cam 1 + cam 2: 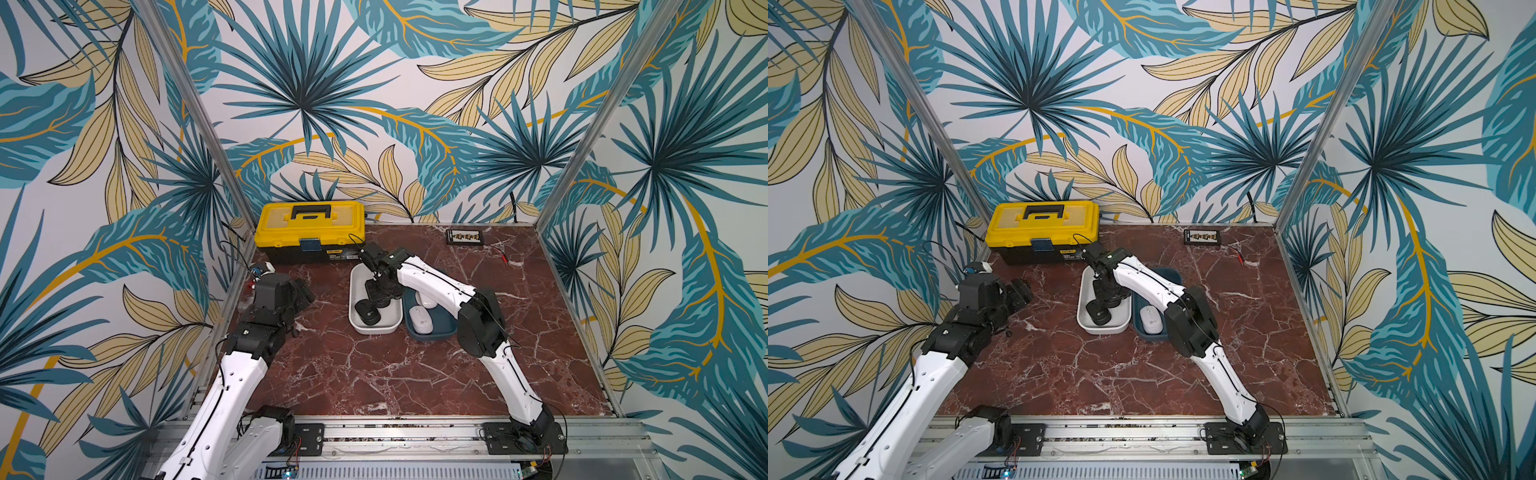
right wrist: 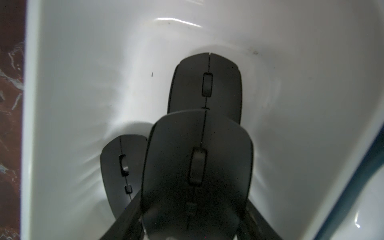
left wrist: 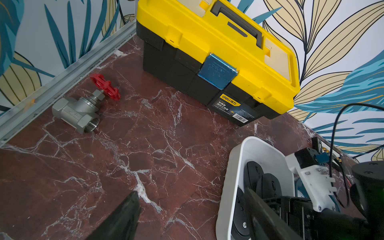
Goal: Place the mice by color into the storage box
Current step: Place the mouse in the storage box.
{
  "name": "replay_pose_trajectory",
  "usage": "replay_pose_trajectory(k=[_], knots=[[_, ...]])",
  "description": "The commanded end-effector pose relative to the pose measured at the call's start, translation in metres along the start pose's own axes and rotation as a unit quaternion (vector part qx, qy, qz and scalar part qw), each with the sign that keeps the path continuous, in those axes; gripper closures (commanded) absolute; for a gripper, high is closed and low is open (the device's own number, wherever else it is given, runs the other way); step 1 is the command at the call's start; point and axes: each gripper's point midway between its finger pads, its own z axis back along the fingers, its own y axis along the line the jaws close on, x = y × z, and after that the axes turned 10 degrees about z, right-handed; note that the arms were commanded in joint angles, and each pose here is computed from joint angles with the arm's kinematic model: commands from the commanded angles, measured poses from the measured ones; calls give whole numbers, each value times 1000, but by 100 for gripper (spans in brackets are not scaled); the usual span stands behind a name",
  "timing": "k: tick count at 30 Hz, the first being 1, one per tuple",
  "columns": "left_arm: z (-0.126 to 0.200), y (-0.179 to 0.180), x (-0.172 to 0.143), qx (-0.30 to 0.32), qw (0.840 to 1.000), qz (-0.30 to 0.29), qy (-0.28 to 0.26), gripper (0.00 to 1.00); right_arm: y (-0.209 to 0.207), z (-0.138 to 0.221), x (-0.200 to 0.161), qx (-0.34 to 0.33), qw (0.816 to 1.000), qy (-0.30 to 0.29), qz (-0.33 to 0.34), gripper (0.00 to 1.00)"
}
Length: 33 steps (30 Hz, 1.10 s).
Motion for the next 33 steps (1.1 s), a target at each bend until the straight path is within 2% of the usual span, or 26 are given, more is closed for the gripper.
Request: replay_pose_trajectory(k=[1,12,17,21,27,33], knots=[[6,-14,15,-24,999,12,-20,20,-2,-12,-2,1,1000,11,-3,46],[5,-13,13,-25,999,13,-17,20,-5,-27,-8,-4,1000,25,-4,44],[6,-12,11,-26,999,15,-17,20,-4,-28,-11,-2,999,32,-3,29],[5,-11,10,-26,999,16,-16,20,-4,-20,-7,2,1000,25,4,25],[6,-13,12,-29,999,14,-20,20,-6,18,9,-1,1000,-10,7,25],[12,-17,19,-31,999,6,-24,20,-13,106,35,2,996,-92,6,25]])
